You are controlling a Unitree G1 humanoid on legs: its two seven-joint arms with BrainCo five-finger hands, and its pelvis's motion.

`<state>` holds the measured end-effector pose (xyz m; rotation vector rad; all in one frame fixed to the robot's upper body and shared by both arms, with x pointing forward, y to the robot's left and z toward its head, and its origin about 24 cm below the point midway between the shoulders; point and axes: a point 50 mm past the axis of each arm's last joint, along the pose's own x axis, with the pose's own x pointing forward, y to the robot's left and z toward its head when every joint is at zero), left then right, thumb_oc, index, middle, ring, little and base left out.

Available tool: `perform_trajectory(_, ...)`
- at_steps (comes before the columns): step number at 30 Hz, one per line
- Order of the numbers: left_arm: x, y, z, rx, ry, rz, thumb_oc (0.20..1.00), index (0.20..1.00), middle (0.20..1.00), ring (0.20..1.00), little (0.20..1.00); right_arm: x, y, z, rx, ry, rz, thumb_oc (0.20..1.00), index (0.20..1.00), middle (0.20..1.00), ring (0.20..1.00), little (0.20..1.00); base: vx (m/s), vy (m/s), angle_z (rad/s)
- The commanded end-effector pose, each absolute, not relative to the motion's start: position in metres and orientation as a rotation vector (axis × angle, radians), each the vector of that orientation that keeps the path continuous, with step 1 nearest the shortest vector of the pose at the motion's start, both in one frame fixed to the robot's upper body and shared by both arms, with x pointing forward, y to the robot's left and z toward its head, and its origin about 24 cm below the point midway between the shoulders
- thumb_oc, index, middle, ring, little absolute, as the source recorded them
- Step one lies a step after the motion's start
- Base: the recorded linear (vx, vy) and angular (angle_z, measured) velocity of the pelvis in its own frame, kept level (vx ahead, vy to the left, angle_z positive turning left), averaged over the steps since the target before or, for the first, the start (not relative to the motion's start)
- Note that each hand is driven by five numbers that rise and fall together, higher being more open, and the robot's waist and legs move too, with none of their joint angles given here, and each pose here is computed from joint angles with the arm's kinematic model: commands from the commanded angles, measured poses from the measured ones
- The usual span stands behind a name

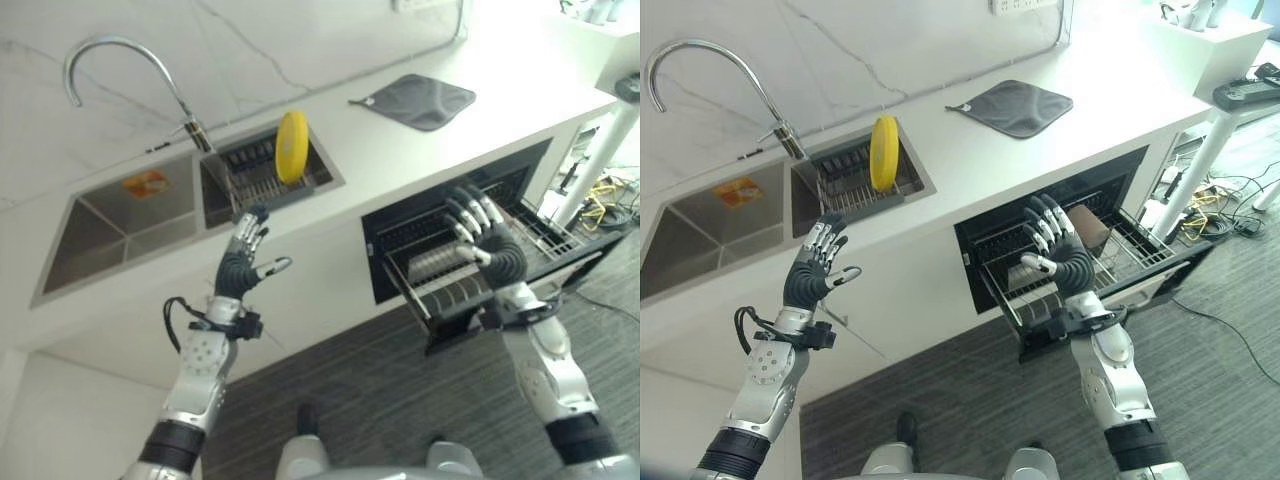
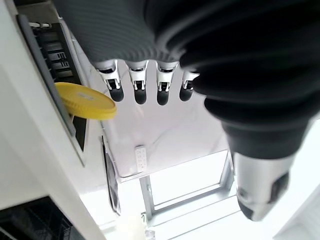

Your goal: Place the dishes in the dishwasher.

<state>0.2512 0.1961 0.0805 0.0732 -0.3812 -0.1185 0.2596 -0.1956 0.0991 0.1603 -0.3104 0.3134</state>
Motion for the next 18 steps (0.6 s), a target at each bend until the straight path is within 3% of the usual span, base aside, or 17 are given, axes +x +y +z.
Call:
perform_trajectory(1, 0.25, 0.207, 0.105, 0.098, -0.482, -0.097, 1.0, 1.0, 1.0, 1.0, 1.0, 0.26, -0.18, 0.133, 0.192, -0.472, 0.409, 1.0, 1.0, 1.0, 1.0, 1.0, 0.19, 0.364, -1.02)
perform_trajectory(9, 0.252, 0.203, 0.107, 0.186, -0.451, -0.129, 1.0, 1.0, 1.0, 1.0, 1.0, 0.251, -0.178, 0.119, 0.237, -0.436, 0.392, 1.0, 1.0, 1.0, 1.0, 1.0, 0.15, 0.237, -0.23)
perform_trajectory(18, 0.237, 0.218, 0.106, 0.154, -0.459, -0.006, 1.0, 1.0, 1.0, 1.0, 1.0, 0.265, -0.169, 0.123, 0.199, -0.44, 0.477, 1.0, 1.0, 1.0, 1.0, 1.0, 0.08, -0.162, -0.62)
